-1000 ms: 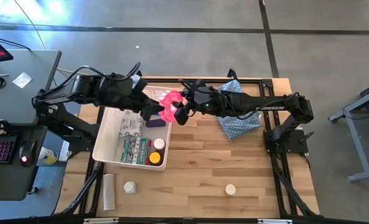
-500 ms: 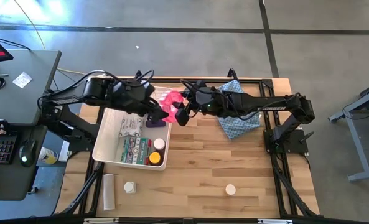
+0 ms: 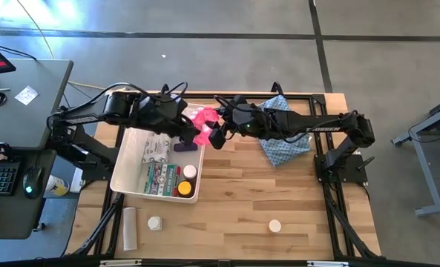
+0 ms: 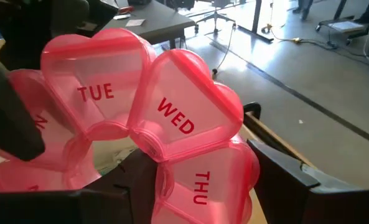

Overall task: Pick & place medical supplies in basket/bin
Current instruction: Put the pink pill organizer into the white bin

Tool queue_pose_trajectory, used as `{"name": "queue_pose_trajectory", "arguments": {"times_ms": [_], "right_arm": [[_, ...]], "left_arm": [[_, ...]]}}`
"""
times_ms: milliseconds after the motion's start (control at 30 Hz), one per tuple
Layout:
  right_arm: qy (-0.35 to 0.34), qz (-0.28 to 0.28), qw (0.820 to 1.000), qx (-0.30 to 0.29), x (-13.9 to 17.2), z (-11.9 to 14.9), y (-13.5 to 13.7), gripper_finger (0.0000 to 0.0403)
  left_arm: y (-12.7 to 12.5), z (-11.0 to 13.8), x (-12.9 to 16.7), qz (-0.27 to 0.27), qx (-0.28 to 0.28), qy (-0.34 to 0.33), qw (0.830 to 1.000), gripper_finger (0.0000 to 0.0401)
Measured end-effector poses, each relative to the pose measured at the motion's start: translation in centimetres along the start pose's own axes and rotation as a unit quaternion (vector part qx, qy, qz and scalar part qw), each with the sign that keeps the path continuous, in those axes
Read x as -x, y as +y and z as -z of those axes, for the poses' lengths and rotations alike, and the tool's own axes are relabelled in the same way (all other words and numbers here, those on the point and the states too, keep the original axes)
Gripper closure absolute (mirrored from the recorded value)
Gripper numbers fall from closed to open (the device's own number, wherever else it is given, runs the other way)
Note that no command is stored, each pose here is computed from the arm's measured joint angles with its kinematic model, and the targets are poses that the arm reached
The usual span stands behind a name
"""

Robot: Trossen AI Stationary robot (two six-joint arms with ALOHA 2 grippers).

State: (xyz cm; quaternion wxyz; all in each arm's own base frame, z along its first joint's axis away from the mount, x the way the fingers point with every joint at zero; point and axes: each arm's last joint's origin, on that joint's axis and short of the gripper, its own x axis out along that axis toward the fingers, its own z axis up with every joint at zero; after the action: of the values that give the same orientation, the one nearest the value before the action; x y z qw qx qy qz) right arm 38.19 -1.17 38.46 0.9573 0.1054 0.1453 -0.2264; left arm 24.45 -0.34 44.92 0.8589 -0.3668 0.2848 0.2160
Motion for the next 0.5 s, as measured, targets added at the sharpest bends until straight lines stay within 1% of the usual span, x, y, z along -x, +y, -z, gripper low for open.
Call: {"name": "queue_pose_trajectory", "arguments": {"times_ms": [67,133,233,300,367,433,500], "right_arm": [[0.000,0.001,1.000,0.003,0.1,0.0,0.0,0.0183],[0.004,-0.003,1.000,0.004,0.2,0.0,0.1,0.0166],[0.006,0.000,1.000,0.003,0.6,-0.1,-0.1,0.0142],[0.005,0.007,1.000,-0.006,1.2,-0.4,-0.3,0.0130],[0.011,0.005,1.000,-0.016,1.5,-0.5,-0.5,0.0124],[0.025,-0.009,1.000,-0.014,1.8,-0.3,-0.4,0.0123],[0.032,-0.022,0.999,-0.011,1.9,-0.2,-0.1,0.0122]], "left_arm": [[0.1,0.1,0.0,-0.008,-0.005,0.004,1.000,0.0253],[0.4,0.4,0.0,-0.022,-0.013,0.014,1.000,0.0268],[1.1,0.7,0.6,-0.053,-0.016,0.026,0.998,0.0267],[1.4,0.8,0.9,-0.062,-0.014,0.029,0.998,0.0267],[1.8,1.1,1.2,-0.076,-0.013,0.040,0.996,0.0267],[2.2,1.4,1.6,-0.092,-0.017,0.053,0.994,0.0265],[2.9,1.8,2.1,-0.118,-0.036,0.075,0.990,0.0264]]}}
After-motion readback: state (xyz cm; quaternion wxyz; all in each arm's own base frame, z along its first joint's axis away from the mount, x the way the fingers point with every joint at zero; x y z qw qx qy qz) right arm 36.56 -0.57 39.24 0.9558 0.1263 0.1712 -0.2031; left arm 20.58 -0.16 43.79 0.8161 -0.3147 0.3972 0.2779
